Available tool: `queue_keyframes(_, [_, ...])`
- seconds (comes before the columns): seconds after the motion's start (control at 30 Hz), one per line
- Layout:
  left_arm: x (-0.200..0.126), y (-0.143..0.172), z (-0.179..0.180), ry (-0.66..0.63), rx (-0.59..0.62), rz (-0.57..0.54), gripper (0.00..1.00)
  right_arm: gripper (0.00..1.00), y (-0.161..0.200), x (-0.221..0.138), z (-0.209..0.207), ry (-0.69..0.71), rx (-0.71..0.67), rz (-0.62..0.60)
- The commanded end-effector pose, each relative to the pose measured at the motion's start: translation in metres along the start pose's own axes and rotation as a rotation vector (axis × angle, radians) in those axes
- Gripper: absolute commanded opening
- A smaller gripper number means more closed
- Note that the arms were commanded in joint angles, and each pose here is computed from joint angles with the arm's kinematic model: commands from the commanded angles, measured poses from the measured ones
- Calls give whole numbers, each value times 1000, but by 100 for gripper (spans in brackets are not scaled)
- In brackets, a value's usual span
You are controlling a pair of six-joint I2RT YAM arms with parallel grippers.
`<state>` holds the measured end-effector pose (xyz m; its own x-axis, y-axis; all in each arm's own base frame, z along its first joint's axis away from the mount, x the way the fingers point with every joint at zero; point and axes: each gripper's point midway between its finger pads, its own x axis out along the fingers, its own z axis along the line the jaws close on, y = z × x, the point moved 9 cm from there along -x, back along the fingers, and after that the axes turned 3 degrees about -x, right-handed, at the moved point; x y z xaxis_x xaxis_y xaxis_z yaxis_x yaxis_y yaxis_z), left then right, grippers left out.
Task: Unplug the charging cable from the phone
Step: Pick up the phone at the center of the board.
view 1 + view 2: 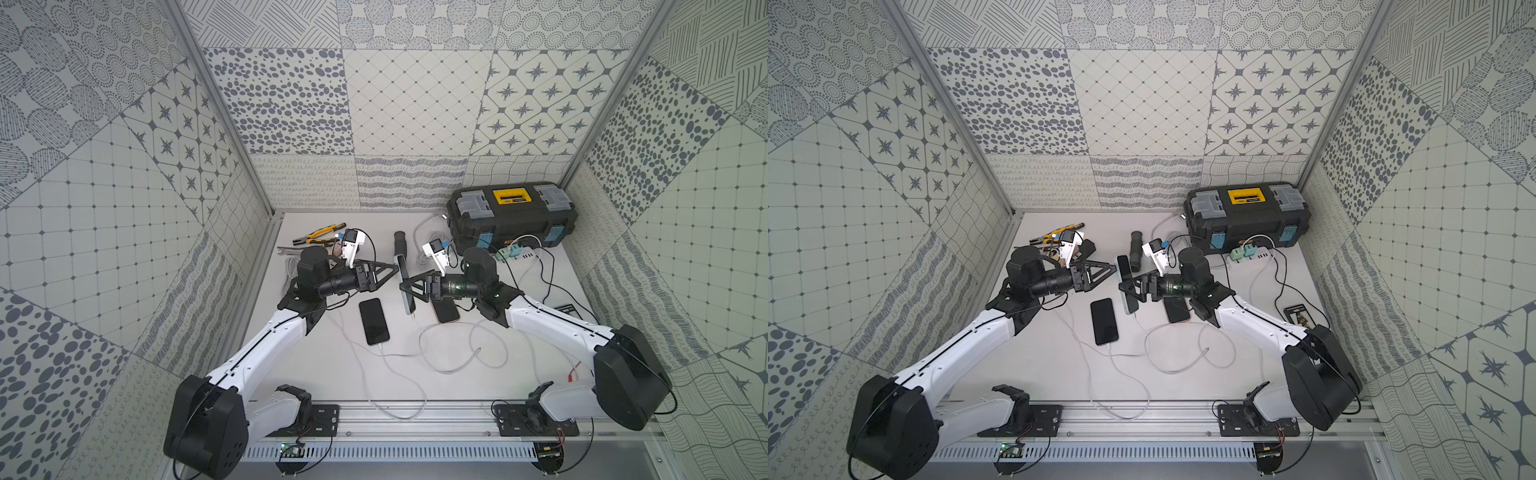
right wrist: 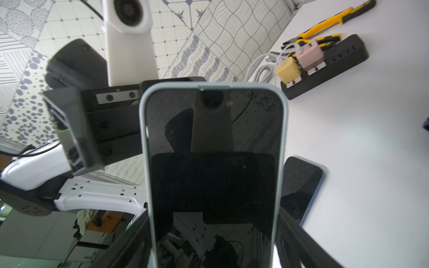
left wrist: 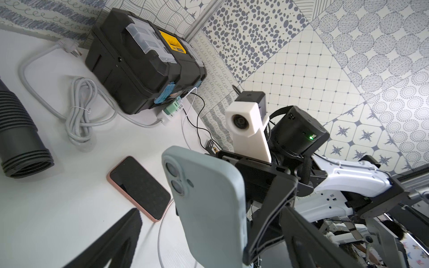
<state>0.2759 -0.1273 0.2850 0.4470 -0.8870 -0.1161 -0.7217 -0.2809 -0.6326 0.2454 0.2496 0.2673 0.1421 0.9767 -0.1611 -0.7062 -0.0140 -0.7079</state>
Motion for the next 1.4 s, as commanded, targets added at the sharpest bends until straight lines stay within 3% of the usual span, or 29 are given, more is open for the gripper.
queue_keyframes(0.0, [0,-6,-17,191,44,24,98,55,-18,-3,24,-175,-96,-65])
queue_keyframes(0.5, [6,-10,-24,373,22,57,98,55,-25,-4,40,-276,-120,-6])
queue_keyframes(0.87, [13,-8,-22,400,4,82,98,55,-25,-2,40,-266,-120,-2])
queue_keyframes(1.37, [15,-6,-21,402,1,94,55,58,-23,-1,36,-244,-112,-4])
